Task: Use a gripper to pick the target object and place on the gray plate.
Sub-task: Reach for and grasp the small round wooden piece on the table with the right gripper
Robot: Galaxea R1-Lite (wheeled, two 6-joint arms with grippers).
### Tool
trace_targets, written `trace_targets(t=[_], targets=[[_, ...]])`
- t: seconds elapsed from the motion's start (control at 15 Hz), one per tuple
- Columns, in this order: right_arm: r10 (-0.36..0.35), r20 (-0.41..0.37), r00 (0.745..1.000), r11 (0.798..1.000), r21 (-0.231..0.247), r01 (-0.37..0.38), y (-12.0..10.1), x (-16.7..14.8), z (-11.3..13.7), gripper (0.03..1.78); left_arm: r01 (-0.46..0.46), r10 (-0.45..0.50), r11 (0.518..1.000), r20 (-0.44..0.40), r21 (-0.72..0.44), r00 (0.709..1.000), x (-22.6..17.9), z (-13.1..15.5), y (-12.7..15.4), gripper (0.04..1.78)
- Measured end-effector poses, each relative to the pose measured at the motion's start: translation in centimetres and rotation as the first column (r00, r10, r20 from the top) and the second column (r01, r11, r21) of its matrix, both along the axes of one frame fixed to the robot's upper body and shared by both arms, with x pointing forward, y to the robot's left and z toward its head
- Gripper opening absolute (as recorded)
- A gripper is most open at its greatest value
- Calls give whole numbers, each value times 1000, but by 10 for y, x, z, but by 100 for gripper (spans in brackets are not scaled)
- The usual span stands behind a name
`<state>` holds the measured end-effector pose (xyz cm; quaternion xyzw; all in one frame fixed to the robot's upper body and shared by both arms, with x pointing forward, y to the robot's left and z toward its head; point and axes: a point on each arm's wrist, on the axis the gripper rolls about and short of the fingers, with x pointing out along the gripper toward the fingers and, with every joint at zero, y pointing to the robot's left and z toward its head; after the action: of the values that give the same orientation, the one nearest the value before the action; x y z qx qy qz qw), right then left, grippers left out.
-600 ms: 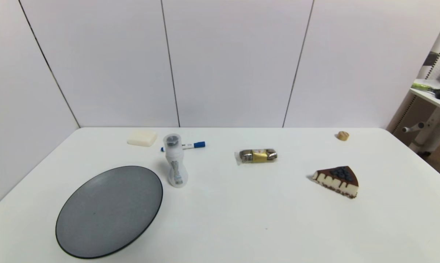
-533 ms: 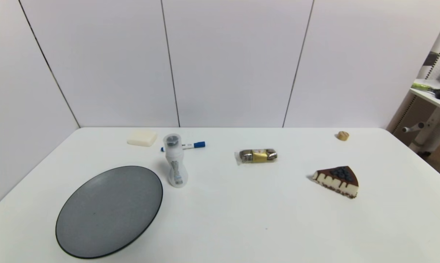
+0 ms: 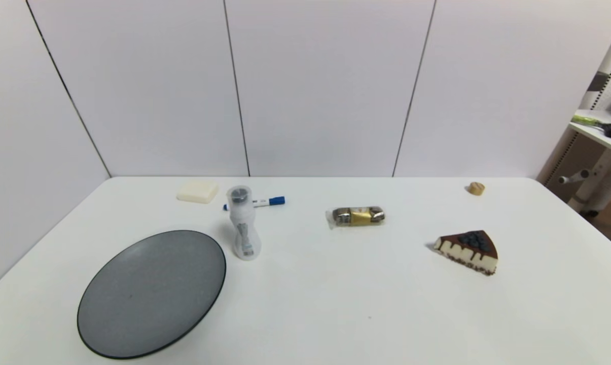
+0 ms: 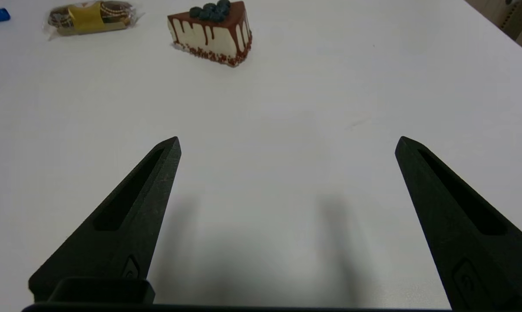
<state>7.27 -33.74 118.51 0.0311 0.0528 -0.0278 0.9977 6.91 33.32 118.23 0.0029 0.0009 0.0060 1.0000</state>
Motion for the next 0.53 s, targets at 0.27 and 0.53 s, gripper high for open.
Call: trace_targets(t=[0.27,0.53], targets=[[0,-98,995,1000,1,0,0,5,45,171,0,0,1000,0,0,1000,0,0,0,169],[-4,-232,973,1000,-1,4,0,30,99,171,0,0,1000,0,0,1000,0,0,0,169]])
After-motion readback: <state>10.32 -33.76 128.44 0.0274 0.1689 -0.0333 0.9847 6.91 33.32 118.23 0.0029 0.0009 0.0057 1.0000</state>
